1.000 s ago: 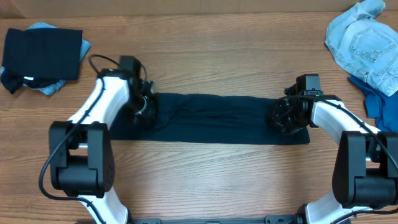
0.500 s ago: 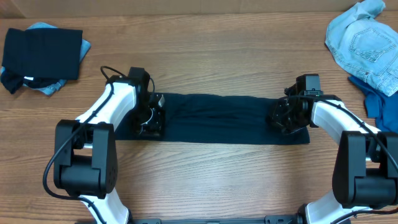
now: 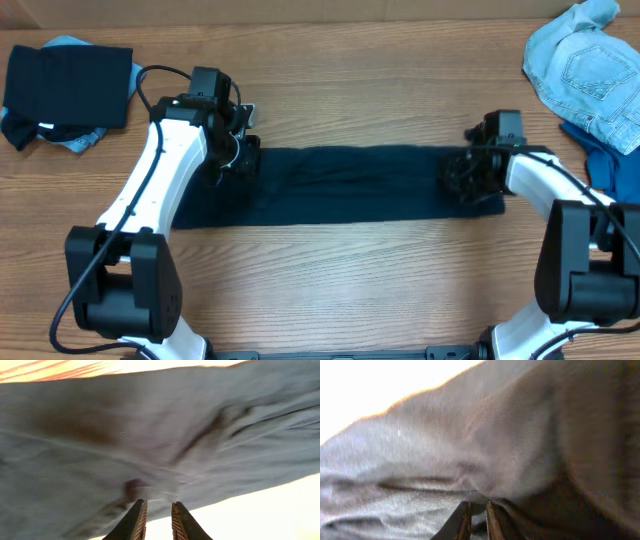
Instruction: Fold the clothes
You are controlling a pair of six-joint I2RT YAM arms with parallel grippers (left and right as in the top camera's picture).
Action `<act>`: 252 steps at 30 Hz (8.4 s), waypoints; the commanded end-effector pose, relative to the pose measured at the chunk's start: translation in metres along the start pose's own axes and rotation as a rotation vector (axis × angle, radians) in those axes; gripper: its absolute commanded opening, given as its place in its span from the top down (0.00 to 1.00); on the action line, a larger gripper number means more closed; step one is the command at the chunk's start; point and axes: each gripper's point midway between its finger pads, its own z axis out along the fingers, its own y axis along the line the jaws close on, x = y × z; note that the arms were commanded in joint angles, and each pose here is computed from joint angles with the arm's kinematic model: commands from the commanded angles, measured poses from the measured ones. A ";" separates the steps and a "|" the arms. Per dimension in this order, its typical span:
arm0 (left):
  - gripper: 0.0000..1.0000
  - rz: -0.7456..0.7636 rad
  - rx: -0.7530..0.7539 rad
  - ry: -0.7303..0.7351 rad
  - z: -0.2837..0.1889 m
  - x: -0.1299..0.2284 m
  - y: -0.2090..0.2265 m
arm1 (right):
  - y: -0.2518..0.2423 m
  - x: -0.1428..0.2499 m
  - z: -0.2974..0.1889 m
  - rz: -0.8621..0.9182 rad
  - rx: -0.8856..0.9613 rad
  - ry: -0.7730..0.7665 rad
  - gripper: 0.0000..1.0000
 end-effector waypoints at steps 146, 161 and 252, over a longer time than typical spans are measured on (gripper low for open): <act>0.81 -0.057 -0.153 0.226 0.082 0.050 0.045 | -0.039 -0.032 -0.017 0.132 0.163 -0.047 0.81; 0.81 -0.057 -0.154 0.226 0.082 0.050 0.045 | -0.048 -0.090 -0.050 0.168 0.141 -0.213 0.95; 0.81 -0.055 -0.153 0.213 0.082 0.046 0.045 | -0.019 -0.090 -0.050 0.016 0.036 -0.267 0.91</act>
